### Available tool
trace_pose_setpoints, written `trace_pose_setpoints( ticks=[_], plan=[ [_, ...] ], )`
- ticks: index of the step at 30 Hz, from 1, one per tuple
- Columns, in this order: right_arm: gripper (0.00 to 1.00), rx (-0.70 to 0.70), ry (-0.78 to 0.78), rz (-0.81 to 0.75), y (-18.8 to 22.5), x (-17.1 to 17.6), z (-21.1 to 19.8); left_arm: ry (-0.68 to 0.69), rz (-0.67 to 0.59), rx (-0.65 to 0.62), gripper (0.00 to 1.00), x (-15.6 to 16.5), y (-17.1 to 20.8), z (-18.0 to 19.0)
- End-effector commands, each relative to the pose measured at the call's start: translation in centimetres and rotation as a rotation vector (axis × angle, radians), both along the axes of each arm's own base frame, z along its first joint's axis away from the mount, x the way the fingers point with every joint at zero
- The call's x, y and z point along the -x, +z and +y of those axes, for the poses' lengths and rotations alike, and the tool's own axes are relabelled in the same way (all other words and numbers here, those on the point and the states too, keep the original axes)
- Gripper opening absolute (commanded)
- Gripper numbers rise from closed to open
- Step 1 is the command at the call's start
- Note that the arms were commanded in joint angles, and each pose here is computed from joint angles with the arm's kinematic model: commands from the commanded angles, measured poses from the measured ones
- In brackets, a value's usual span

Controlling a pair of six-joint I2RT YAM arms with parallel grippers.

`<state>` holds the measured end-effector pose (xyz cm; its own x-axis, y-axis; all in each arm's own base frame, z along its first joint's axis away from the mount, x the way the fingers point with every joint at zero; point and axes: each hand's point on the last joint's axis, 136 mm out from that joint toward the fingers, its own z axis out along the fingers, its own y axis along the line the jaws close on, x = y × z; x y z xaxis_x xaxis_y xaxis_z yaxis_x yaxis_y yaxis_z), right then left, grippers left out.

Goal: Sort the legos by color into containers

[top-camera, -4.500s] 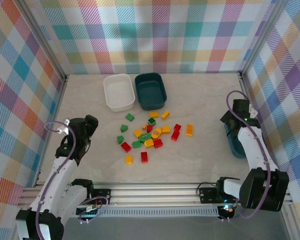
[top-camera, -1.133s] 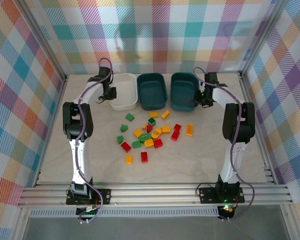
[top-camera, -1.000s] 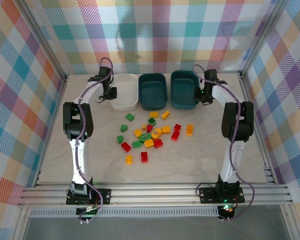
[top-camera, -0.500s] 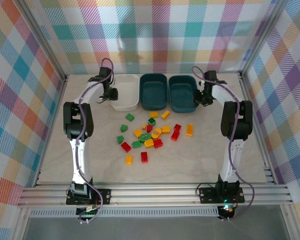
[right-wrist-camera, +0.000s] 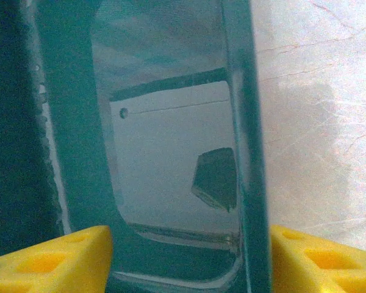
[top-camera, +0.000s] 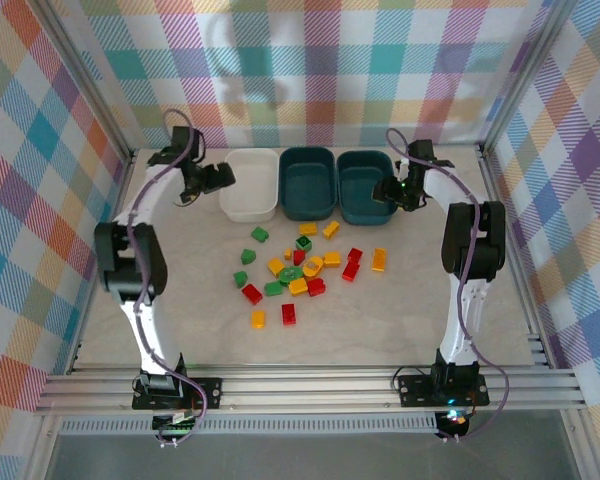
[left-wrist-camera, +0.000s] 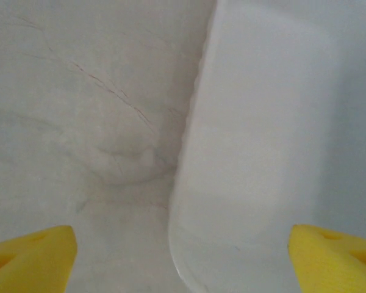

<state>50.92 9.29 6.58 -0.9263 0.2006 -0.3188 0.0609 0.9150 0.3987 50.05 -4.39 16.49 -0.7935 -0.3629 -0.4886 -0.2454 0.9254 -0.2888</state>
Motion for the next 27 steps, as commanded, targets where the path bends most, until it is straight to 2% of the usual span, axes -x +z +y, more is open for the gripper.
trace_pose_setpoints(
  ticks=[1, 7, 9, 12, 16, 18, 23, 27],
  plan=[
    [0.66, -0.007, -0.029, -0.056, 4.8, 0.4, 0.0, 0.086, -0.088, 0.152, 1.0, 2.3, 5.2, -0.9],
    [0.69, 0.067, -0.212, -0.086, 8.2, 5.2, -2.9, 0.126, -0.189, 0.334, 1.0, 7.4, 7.0, -4.0],
    [0.68, 0.065, -0.214, -0.059, 7.5, 7.8, -2.3, 0.135, -0.186, 0.425, 1.0, 8.5, 7.0, -5.4],
    [0.68, 0.137, -0.169, 0.029, 4.6, 12.2, -1.5, 0.114, -0.146, 0.552, 1.0, 9.3, 6.8, -8.2],
    [0.7, 0.235, -0.079, 0.122, 0.9, 16.8, 0.3, 0.036, -0.104, 0.594, 1.0, 10.2, 6.5, -10.7],
    [0.7, 0.218, -0.049, 0.152, -0.4, 18.0, 1.3, 0.013, -0.095, 0.593, 1.0, 10.4, 6.0, -11.1],
    [0.7, 0.253, -0.041, 0.202, -2.9, 18.9, 1.6, 0.007, -0.037, 0.576, 1.0, 10.7, 4.0, -11.3],
    [0.63, 0.258, -0.035, 0.227, -4.5, 19.0, 1.7, 0.007, -0.034, 0.578, 1.0, 10.7, 3.8, -11.4]
  ],
)
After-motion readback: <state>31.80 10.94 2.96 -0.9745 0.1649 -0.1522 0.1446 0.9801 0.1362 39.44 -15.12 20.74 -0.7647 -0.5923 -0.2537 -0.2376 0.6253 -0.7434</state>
